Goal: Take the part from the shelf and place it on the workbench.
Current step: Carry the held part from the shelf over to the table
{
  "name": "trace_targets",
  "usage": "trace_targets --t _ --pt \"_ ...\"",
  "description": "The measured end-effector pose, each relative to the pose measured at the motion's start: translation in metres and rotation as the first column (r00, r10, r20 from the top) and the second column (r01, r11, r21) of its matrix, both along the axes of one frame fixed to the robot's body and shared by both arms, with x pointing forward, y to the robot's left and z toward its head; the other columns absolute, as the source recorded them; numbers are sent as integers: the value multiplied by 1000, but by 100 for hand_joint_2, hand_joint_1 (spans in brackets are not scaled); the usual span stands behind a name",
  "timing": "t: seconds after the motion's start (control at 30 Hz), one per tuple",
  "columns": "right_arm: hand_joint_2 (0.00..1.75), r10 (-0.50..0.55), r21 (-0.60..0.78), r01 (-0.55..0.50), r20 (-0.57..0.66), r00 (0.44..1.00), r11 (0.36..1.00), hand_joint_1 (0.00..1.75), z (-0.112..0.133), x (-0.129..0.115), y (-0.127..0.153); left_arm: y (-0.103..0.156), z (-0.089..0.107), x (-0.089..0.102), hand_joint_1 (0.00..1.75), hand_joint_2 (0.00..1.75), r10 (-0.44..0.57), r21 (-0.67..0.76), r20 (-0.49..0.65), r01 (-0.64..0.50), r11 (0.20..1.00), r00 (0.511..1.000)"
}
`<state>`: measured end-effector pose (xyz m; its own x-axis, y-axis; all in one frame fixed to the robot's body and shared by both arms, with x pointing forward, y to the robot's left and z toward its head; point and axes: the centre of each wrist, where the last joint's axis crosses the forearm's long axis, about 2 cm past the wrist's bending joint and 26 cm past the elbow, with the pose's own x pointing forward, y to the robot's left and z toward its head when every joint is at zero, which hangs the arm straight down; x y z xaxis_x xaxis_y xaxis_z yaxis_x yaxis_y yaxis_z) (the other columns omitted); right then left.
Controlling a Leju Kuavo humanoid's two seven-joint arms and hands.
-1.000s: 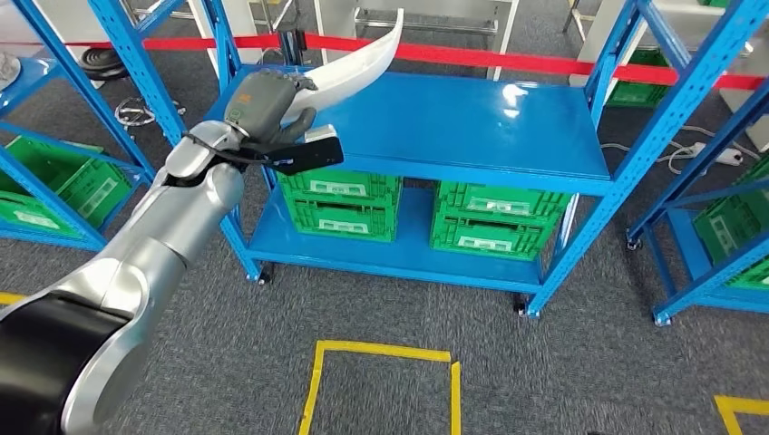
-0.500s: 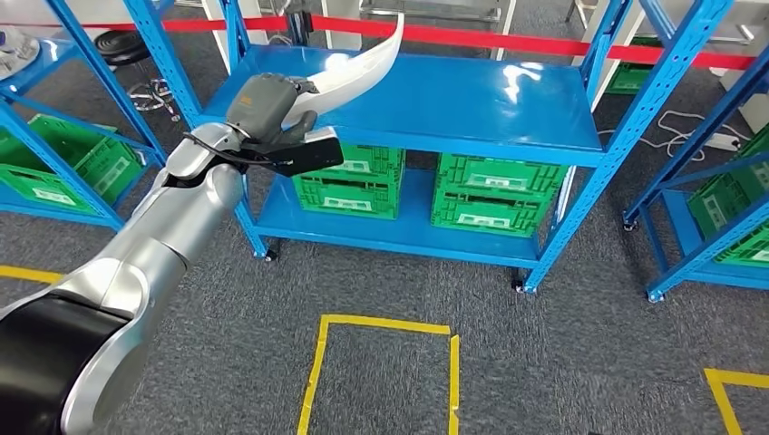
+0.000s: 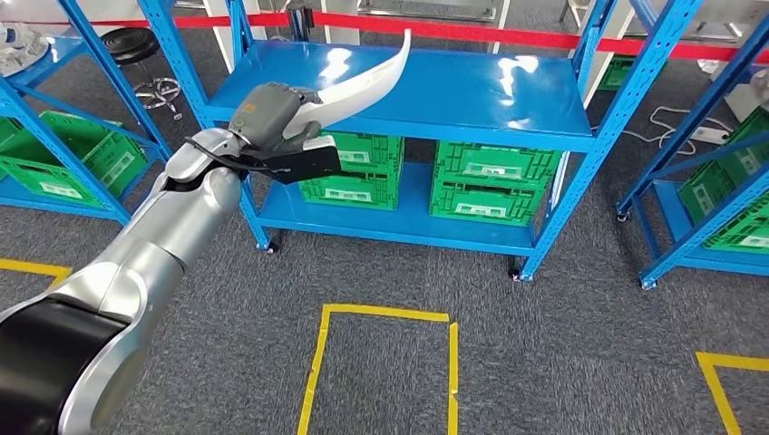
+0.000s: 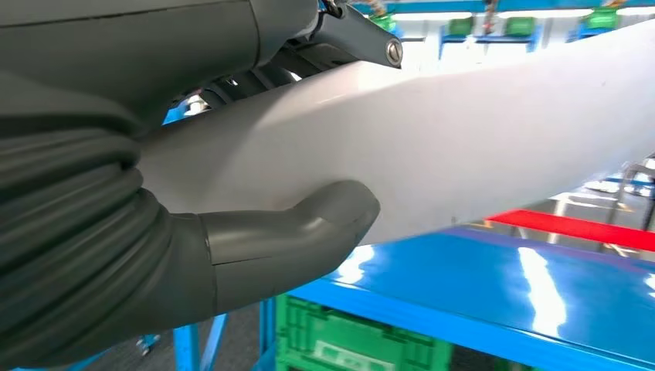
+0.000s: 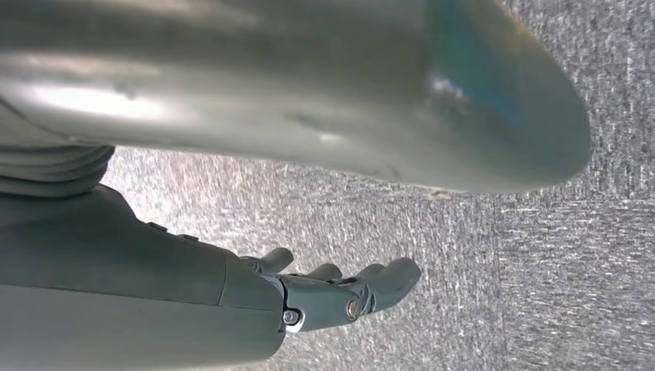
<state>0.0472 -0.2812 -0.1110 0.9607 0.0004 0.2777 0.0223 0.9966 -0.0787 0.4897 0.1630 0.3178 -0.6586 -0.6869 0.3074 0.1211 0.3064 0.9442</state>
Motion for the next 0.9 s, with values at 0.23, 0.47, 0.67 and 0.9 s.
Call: trace_targets --t 0.23,0.47,0.67,0.9 --pt "0 -9 -13 9 12 1000 1000 0 0 0 1 -3 2 0 175 175 -8 6 7 8 1000 1000" --pt "0 -13 -19 14 21 1000 1000 0 0 -1 4 -4 3 -1 175 175 -1 10 19 0 1000 1000" --pt "0 -13 -21 13 30 999 1000 0 0 0 4 -5 5 -1 175 175 -1 -5 39 1 1000 999" --pt "0 -8 -30 9 29 1000 1000 0 0 -1 1 -5 0 -3 175 175 -1 -18 45 1 1000 999"
